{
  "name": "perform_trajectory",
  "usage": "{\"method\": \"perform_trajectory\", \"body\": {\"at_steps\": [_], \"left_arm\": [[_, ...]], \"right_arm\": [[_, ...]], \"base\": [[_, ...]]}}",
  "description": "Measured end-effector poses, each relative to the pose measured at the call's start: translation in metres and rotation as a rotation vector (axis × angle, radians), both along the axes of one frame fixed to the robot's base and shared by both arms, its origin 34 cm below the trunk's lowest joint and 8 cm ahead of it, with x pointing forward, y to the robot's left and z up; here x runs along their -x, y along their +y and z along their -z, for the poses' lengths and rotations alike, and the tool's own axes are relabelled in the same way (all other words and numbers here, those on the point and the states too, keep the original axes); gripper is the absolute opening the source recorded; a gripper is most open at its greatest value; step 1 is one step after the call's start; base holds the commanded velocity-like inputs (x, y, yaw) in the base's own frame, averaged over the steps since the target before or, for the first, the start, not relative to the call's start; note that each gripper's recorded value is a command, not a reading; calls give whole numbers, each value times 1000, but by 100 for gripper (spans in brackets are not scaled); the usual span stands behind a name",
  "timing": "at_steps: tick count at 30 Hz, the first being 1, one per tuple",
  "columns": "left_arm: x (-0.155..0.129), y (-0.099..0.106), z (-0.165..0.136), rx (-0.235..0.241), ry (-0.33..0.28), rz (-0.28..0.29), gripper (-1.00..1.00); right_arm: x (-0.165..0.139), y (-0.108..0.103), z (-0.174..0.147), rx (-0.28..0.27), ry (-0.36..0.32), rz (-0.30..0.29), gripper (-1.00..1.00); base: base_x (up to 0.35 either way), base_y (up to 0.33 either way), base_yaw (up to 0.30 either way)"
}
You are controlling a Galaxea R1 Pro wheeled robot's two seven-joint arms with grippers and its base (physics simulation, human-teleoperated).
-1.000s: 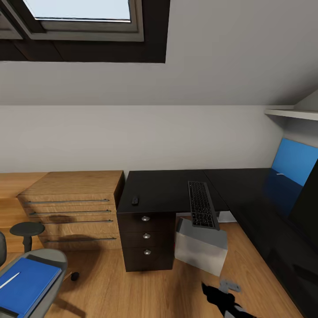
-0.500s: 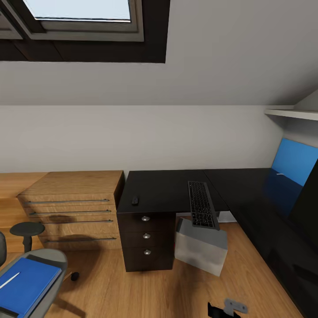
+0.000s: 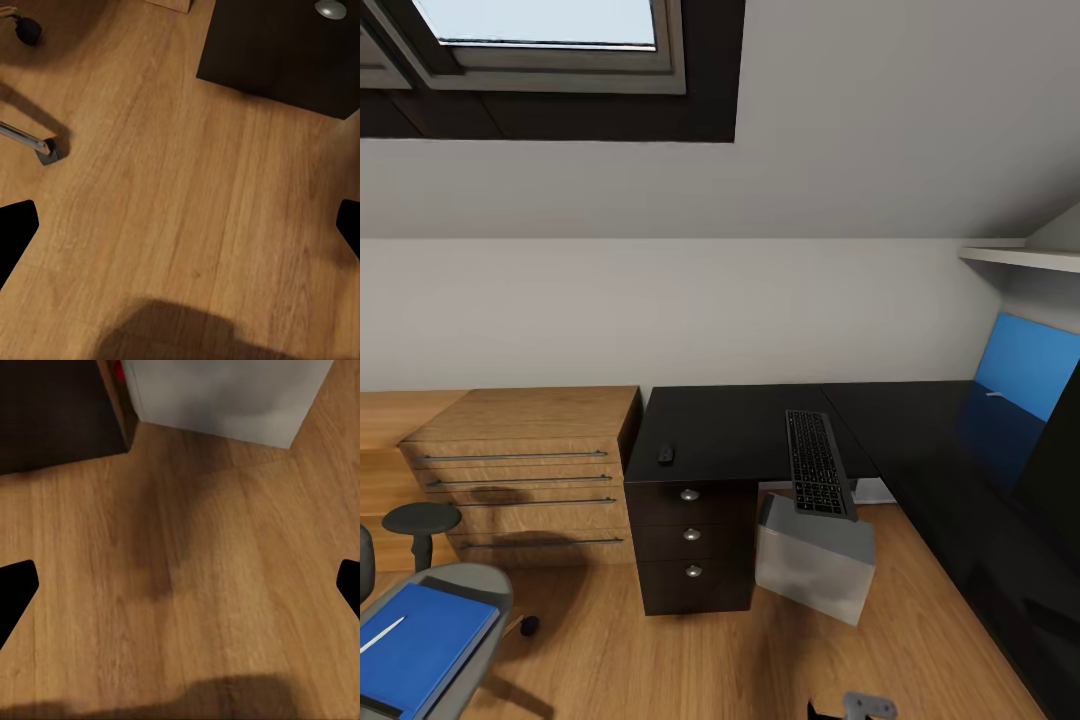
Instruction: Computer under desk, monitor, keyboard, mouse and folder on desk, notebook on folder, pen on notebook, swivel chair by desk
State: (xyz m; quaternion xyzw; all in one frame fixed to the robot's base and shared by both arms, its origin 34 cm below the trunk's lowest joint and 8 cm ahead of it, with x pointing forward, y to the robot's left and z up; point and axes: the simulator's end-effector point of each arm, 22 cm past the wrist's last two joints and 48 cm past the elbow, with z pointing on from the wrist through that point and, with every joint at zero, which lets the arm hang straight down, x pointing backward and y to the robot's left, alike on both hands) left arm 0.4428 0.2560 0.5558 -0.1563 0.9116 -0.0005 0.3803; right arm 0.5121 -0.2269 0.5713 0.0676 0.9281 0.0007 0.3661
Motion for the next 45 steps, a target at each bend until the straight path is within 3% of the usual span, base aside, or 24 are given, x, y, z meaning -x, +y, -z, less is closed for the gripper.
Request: {"method": "perform_trajectory", "body": {"at_steps": [20, 27, 45], "left_arm": [[0, 2, 0, -2, 1, 0, 100], [0, 3, 0, -4, 0, 0, 100], [1, 3, 1, -4, 3, 0, 100]], "right_arm": [[5, 11, 0, -11, -10, -6, 100], [6, 24, 0, -28, -8, -7, 100], [6, 25, 1, -28, -5, -8, 100]], "base": [[0, 0, 2], [0, 0, 177], [0, 0, 83]]}}
